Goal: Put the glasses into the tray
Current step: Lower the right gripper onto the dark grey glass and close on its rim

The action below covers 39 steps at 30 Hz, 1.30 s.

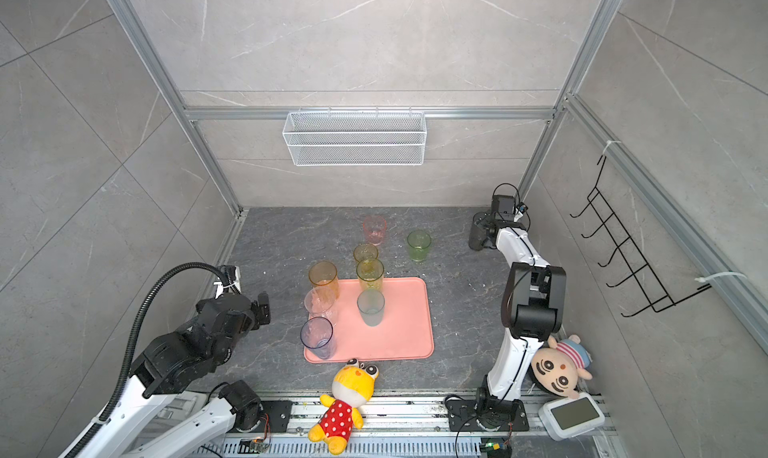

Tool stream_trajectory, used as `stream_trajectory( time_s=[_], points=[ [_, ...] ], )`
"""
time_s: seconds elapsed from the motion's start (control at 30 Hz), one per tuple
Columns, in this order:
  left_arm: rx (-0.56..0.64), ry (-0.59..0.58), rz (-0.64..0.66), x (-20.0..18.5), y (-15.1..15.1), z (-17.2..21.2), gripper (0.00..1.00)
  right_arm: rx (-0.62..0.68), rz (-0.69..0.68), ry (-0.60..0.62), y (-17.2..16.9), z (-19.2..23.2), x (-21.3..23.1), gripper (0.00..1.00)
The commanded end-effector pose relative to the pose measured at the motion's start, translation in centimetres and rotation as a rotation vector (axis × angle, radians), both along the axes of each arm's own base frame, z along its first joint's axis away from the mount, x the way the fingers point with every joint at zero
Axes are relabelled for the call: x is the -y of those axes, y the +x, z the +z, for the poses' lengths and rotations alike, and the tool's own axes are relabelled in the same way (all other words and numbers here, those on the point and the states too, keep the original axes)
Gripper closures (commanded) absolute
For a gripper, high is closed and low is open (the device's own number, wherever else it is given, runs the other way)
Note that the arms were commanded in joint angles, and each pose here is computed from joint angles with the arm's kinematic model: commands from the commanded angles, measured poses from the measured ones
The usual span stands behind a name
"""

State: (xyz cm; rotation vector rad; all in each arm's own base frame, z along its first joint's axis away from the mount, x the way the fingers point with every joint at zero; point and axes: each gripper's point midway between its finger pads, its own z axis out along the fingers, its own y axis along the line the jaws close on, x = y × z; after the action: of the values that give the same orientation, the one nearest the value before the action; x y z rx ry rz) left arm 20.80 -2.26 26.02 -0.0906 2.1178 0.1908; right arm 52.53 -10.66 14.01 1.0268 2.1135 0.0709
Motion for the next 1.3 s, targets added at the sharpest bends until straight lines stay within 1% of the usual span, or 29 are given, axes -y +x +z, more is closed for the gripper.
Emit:
stream_trajectory(
  time_s=[0.0, 0.37, 0.73, 1.0, 1.17, 1.27],
  points=[
    [0.008, 0.003, 0.028, -0.3, 0.1, 0.0, 0.03, -0.007, 0.000, 0.019, 0.3, -0.2, 0.0, 0.16],
    [0.010, 0.000, 0.028, -0.3, 0.1, 0.0, 0.03, -0.015, 0.010, 0.022, 0.2, -0.7, -0.1, 0.22],
    [0.010, -0.003, 0.027, -0.3, 0.0, 0.0, 0.03, -0.006, 0.021, 0.026, -0.2, -0.3, -0.4, 0.31],
    [0.010, -0.006, 0.025, -0.3, 0.0, 0.0, 0.03, 0.001, 0.040, 0.045, -0.4, -0.3, -0.9, 0.41],
    [0.010, -0.007, 0.024, -0.2, 0.0, 0.0, 0.03, -0.001, 0.042, 0.048, -0.7, -0.5, -1.1, 0.46],
    [0.012, -0.011, 0.024, -0.2, 0.0, 0.1, 0.03, -0.002, 0.047, 0.048, -0.9, -0.4, -1.1, 0.51]
  ],
)
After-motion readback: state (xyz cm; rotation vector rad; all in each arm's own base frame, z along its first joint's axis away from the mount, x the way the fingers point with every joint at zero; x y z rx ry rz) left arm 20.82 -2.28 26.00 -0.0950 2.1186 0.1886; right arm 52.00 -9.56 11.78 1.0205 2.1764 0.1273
